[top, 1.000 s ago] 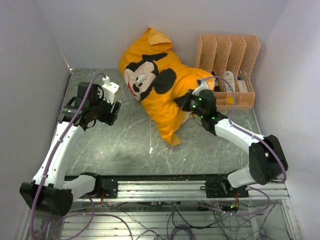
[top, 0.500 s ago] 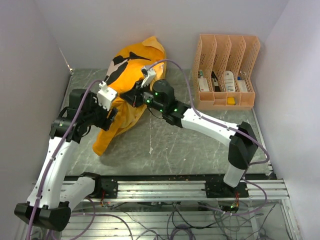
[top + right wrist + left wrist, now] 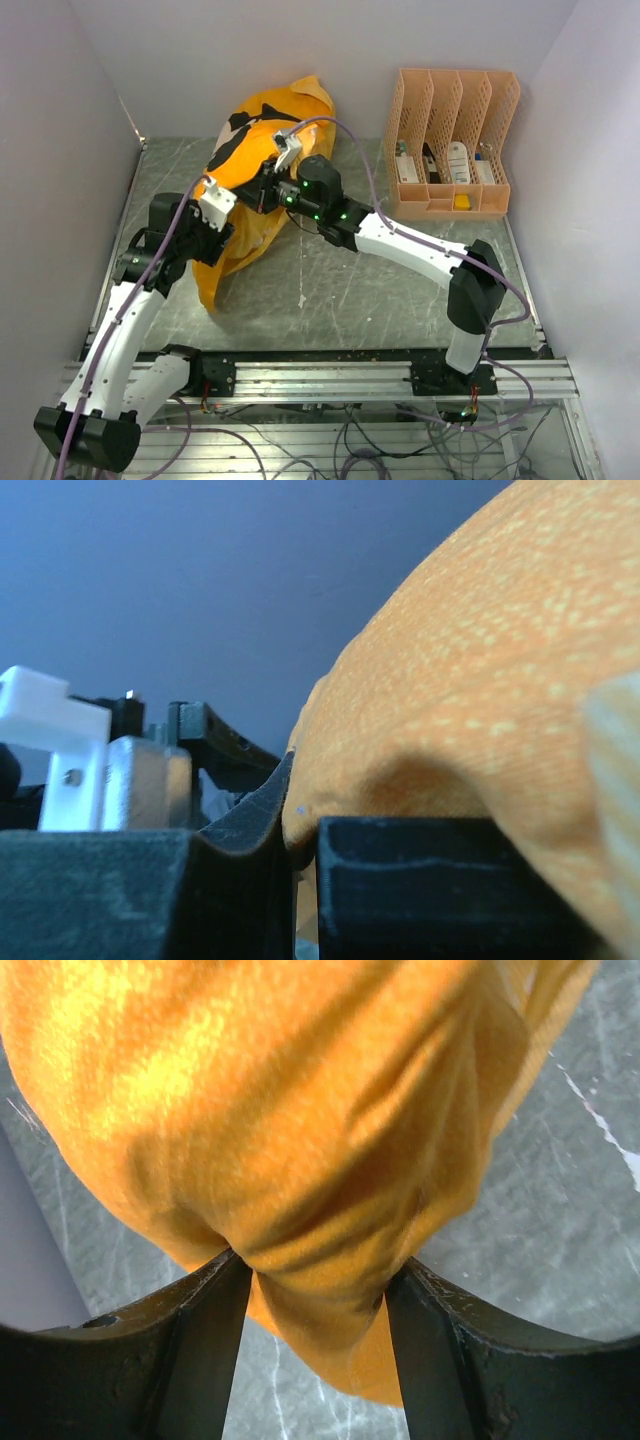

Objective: Remove the pillowcase from the pillow

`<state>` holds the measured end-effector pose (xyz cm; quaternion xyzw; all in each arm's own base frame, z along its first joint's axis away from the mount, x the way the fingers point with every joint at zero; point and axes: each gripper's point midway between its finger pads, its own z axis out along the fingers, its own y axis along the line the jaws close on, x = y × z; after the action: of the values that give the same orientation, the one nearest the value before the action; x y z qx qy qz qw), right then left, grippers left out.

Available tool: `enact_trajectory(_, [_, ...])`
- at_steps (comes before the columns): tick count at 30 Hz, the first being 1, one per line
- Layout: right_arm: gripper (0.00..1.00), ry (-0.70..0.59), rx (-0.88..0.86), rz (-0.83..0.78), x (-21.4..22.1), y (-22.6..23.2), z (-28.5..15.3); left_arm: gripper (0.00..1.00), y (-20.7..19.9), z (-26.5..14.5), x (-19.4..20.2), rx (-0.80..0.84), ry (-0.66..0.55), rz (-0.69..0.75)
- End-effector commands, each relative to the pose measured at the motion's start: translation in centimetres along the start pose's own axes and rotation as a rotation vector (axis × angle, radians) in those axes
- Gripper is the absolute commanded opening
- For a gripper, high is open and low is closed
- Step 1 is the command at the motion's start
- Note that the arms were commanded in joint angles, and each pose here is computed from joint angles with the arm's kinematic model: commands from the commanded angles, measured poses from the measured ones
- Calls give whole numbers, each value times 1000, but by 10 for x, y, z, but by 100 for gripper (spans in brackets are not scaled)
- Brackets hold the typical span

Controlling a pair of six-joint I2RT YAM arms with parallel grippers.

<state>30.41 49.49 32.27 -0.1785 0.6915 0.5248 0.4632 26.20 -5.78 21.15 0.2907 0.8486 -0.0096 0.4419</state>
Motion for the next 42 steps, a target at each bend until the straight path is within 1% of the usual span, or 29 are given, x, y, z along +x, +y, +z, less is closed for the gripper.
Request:
enact_trajectory(1, [0,-106,-185,-6,-46,56,0,66,35,15,-14,-172,-52,-31])
enact_trajectory(3, [0,-99,-209,-9,-48,63,-1,62,46,20,-20,-228,-77,-38])
enact_trajectory(4, [0,-99,-226,-11,-50,68,-2,55,48,23,-23,-236,-89,-35])
enact_trajectory(5, [0,-96,-245,-13,-51,72,-4,43,49,26,-26,-236,-96,-32])
enact_trajectory(7, [0,-88,-277,-33,-53,80,-7,12,53,32,-32,-235,-89,-31])
enact_trajectory(8, [0,-75,-285,-55,-53,82,-9,8,56,32,-37,-234,-81,-31])
enact_trajectory(10, [0,-41,-281,-106,-50,80,-15,7,58,28,-50,-224,-81,-57])
enact_trajectory(12, [1,-19,-286,-135,-51,70,-28,7,64,19,-64,-240,-112,-64])
enact_trajectory(13, [10,-8,-300,-137,-52,65,-36,7,67,14,-73,-253,-136,-66])
enact_trajectory(15, [40,21,-340,-153,-56,58,-58,7,74,3,-88,-273,-171,-56])
enact_trajectory(16, [51,36,-335,-165,-56,50,-67,7,78,-5,-97,-290,-186,-56])
enact_trajectory(18, [67,60,-273,-209,-54,32,-83,7,88,-20,-116,-318,-209,-61])
enact_trajectory(20, [81,84,-178,-266,-49,14,-93,7,97,-34,-134,-344,-233,-66])
enact_trajectory(22, [88,104,-105,-300,-45,0,-106,7,104,-48,-154,-359,-261,-71])
enact_trajectory(24, [92,100,-35,-330,-43,-12,-121,7,105,-56,-167,-344,-280,-75])
enact_trajectory(27, [93,79,76,-384,-39,-34,-146,7,102,-66,-183,-306,-307,-77])
enact_trajectory(29, [94,62,148,-442,-38,-46,-162,7,98,-72,-192,-277,-329,-75])
enact_trajectory(31, [100,43,215,-521,-41,-58,-175,7,94,-81,-202,-250,-360,-69])
enact_trajectory(33, [100,25,256,-580,-43,-65,-185,7,91,-90,-212,-232,-394,-70])
enact_trajectory(35, [100,14,269,-621,-45,-68,-188,7,88,-100,-219,-219,-427,-66])
enact_trajectory(39, [100,-2,237,-705,-41,-72,-182,7,85,-115,-230,-201,-469,-51])
enact_trajectory(42, [100,-22,299,-749,-47,-90,-170,7,81,-125,-235,-188,-494,-33])
